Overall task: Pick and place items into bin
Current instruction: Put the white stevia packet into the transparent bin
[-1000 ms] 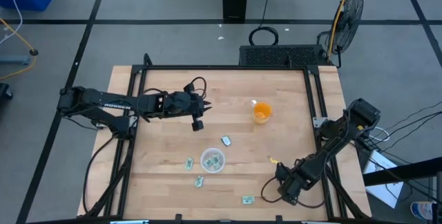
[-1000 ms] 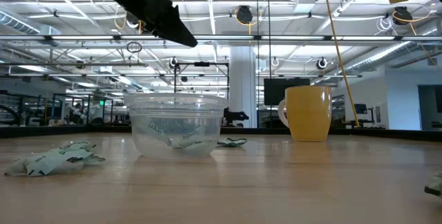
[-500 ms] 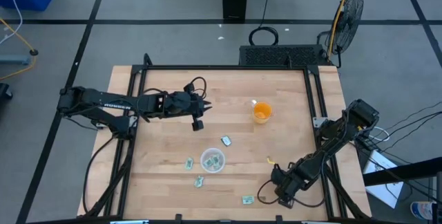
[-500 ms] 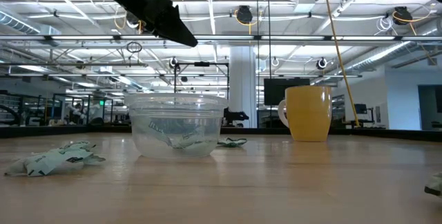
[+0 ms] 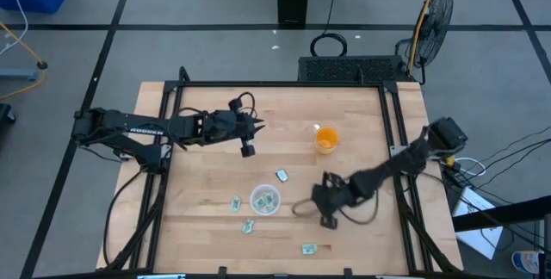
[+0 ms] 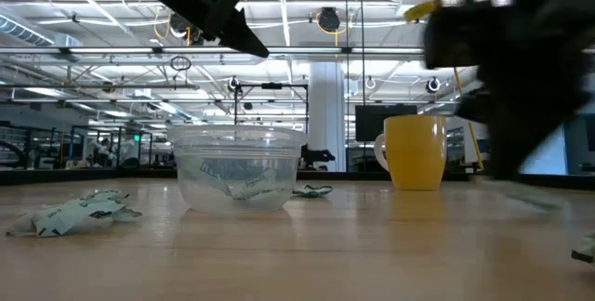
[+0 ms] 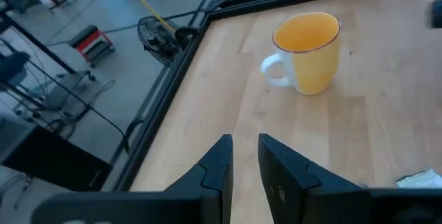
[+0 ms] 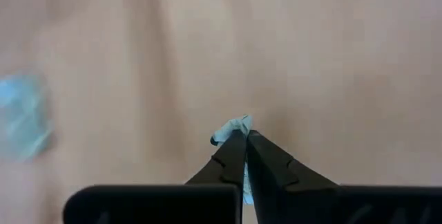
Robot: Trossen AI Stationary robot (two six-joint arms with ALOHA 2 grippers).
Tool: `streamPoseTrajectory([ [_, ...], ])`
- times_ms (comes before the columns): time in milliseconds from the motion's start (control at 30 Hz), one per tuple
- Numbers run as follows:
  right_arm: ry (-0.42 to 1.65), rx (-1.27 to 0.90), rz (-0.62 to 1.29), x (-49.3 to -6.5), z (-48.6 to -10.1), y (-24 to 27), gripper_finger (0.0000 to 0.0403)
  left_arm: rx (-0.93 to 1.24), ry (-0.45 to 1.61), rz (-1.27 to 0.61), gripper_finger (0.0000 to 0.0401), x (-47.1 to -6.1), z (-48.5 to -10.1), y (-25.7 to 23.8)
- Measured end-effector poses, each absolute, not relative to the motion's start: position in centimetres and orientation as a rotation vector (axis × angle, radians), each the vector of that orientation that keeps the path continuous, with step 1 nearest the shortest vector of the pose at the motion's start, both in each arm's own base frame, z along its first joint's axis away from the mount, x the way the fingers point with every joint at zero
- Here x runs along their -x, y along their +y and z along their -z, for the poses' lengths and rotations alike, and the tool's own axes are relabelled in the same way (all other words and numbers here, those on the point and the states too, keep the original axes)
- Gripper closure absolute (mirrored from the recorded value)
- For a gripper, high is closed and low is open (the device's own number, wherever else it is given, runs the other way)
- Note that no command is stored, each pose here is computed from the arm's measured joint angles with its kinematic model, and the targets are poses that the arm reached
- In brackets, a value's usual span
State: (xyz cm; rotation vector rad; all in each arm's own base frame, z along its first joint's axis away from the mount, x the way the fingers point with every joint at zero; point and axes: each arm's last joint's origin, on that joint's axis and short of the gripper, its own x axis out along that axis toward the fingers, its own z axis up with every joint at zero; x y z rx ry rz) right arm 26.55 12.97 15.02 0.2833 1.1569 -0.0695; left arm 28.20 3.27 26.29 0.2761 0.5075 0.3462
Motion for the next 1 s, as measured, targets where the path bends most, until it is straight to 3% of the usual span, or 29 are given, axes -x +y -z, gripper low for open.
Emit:
streamPoseTrajectory([
  [267, 0.75, -0.073, -0.04, -32.0, -17.3, 6.8, 0.0399, -0.206, 0.53, -0.407, 0.0325, -28.0, -26.0, 3.4],
  [467, 0.488, -0.013, -0.176, -34.3, -18.6, 4.7, 0.0399, -0.241, 0.666, -0.49, 0.0325, -27.2, -25.0, 3.6],
  [1000, 0.506, -0.064, -0.401, -38.4, -16.1, 5.5, 0.0399, -0.219, 0.704, -0.546, 0.0325, -26.8, -24.7, 3.8],
])
